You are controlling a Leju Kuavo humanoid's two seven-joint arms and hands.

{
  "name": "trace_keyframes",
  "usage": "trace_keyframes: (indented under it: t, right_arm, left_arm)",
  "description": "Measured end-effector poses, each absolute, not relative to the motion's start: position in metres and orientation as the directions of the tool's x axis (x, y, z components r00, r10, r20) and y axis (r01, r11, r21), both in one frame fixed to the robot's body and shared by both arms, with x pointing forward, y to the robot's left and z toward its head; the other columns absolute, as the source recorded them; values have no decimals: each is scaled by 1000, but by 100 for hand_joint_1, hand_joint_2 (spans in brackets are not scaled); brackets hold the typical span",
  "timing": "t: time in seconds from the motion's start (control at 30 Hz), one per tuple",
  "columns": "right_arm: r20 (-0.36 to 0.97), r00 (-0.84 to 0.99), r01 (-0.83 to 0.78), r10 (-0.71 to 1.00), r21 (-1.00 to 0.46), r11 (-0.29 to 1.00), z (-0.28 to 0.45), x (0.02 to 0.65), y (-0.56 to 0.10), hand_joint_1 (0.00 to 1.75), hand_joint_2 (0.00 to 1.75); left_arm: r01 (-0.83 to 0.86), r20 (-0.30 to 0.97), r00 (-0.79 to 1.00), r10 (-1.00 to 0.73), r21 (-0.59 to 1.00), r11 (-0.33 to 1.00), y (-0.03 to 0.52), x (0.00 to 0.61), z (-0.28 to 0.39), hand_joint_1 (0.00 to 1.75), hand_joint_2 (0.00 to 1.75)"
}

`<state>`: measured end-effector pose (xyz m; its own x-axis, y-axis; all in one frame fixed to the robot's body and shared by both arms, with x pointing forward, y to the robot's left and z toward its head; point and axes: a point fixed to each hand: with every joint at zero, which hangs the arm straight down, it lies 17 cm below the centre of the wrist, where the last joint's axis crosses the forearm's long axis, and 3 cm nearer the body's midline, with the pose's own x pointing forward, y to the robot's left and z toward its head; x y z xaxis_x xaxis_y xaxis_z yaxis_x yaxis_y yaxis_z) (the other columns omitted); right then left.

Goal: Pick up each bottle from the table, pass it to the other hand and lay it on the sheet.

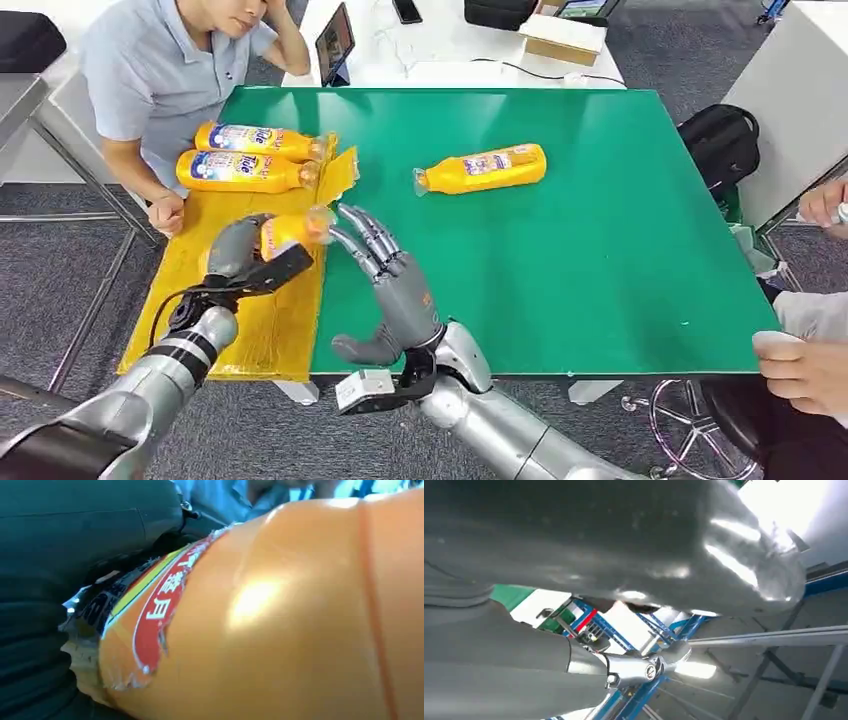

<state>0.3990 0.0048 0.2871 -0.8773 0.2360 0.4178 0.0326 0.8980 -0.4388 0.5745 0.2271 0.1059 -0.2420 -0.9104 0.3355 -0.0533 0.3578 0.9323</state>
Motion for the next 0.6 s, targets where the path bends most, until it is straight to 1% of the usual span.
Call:
trace_keyframes:
  t: [0.1,0.2,0.23,0.27,0.37,0.5,0.53,0.57,0.6]
  right_arm:
    - [446,-867,13,220,-421,907,283,398,1,0,0]
    - [449,-866,3,222,-439,899,274,395,-1,0,0]
    - [453,-863,-1,223,-443,896,271,396,-3,0,0]
    - [458,-860,-4,225,-446,895,267,396,-6,0,0]
    - [479,-846,-5,233,-445,895,260,401,-15,0,0]
    - [492,-839,-17,234,-454,891,251,401,-19,0,0]
    - [492,-838,-17,236,-457,889,250,400,-20,0,0]
    - [491,-838,-18,238,-460,888,249,400,-20,0,0]
    - [489,-839,-18,239,-464,886,248,400,-21,0,0]
  left_arm:
    - [15,291,-228,-929,955,296,224,577,93,175,175]
    - [121,306,-221,-926,951,285,214,578,79,175,175]
    - [147,288,-216,-933,954,260,212,576,73,175,175]
    - [158,238,-216,-947,966,206,211,575,68,175,175]
    - [189,139,-223,-965,977,98,209,572,55,175,175]
    - [241,79,-250,-965,970,17,205,564,39,175,175]
    - [244,73,-253,-965,970,9,205,564,39,51,175]
    - [250,66,-257,-964,968,0,204,563,37,26,175]
    - [257,63,-261,-963,966,-6,203,562,35,26,175]
